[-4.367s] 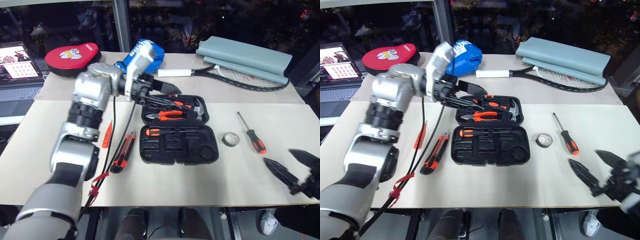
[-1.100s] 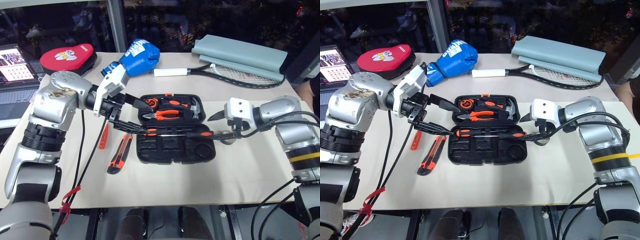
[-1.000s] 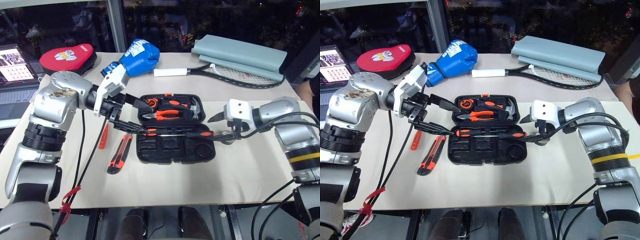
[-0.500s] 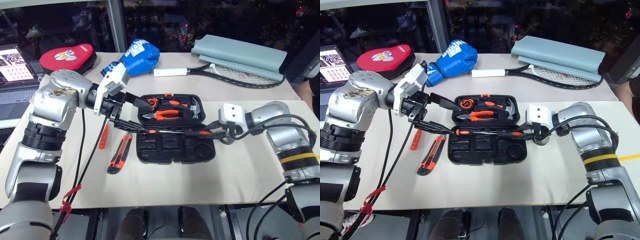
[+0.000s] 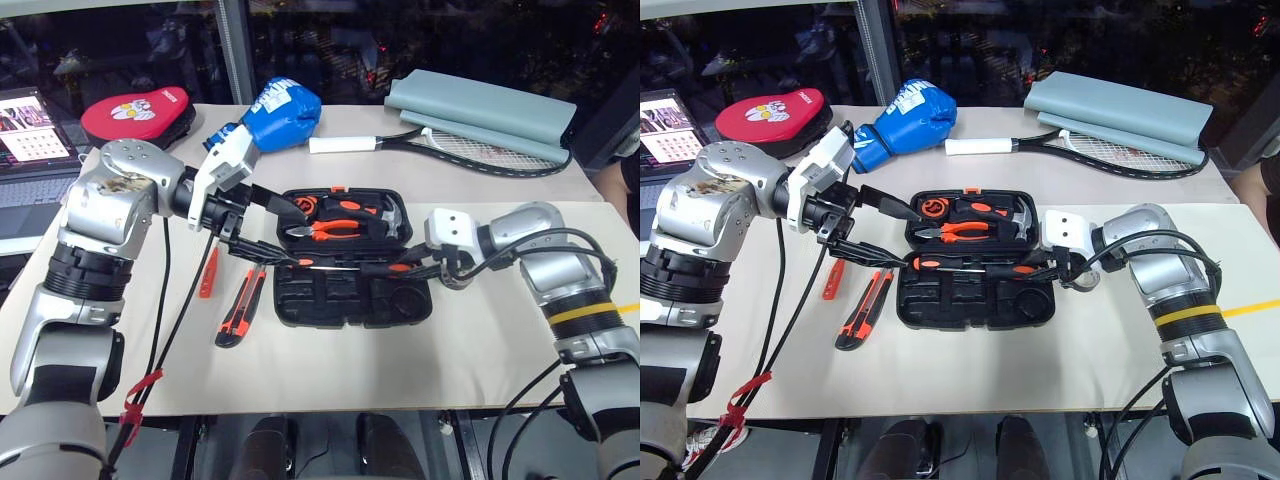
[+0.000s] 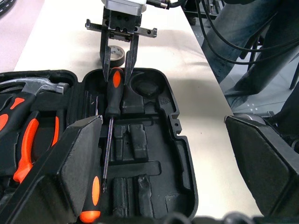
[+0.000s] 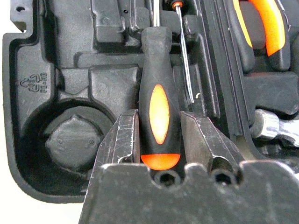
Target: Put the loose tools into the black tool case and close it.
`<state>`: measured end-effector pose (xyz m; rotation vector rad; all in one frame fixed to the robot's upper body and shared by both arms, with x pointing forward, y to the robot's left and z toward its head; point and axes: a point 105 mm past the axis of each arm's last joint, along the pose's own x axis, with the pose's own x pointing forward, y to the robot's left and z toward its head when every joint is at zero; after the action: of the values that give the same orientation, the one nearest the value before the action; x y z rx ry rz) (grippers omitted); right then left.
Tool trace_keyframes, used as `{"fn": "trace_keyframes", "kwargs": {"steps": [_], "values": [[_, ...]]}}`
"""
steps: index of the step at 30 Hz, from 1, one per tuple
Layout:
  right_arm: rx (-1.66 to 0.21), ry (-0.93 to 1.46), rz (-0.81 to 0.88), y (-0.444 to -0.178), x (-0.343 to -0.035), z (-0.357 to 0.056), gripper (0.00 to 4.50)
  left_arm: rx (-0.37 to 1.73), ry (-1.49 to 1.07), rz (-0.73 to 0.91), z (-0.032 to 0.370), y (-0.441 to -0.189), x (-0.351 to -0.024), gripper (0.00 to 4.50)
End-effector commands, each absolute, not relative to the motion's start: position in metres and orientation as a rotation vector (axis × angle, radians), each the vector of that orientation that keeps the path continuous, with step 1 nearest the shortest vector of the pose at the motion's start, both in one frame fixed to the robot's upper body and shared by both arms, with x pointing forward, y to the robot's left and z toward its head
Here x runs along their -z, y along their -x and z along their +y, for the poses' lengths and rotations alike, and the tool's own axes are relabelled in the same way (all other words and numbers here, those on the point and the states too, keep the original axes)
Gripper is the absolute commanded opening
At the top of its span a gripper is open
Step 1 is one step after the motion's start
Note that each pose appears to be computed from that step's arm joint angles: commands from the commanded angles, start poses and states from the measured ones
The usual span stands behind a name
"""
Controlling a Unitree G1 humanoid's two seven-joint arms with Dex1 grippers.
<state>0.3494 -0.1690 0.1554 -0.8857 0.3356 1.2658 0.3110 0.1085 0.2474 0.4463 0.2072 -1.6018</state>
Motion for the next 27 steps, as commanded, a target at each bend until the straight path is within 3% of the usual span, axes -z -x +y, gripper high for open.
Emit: {"fn": "trace_keyframes", "kwargs": {"steps": [1,7,11,14,24,27], "values": [[-1.244,0.907,0.281,-0.352,-0.174,-0.170,2.26,1.595,-0.491,0.145,0.107,-0.311,-0.262,4.50],[-1.251,0.849,0.209,-0.354,-0.189,-0.154,4.31,1.597,-0.493,0.141,0.106,-0.311,-0.262,4.50],[-1.258,0.798,0.195,-0.354,-0.197,-0.144,4.31,1.597,-0.495,0.143,0.106,-0.311,-0.262,4.50],[-1.267,0.760,0.217,-0.356,-0.193,-0.138,3.52,1.601,-0.496,0.150,0.106,-0.310,-0.260,4.50],[-1.290,0.763,0.264,-0.360,-0.170,-0.125,0.14,1.603,-0.515,0.168,0.111,-0.307,-0.256,4.50],[-1.296,0.784,0.280,-0.359,-0.161,-0.122,0.06,1.602,-0.518,0.171,0.112,-0.306,-0.255,4.50]]}}
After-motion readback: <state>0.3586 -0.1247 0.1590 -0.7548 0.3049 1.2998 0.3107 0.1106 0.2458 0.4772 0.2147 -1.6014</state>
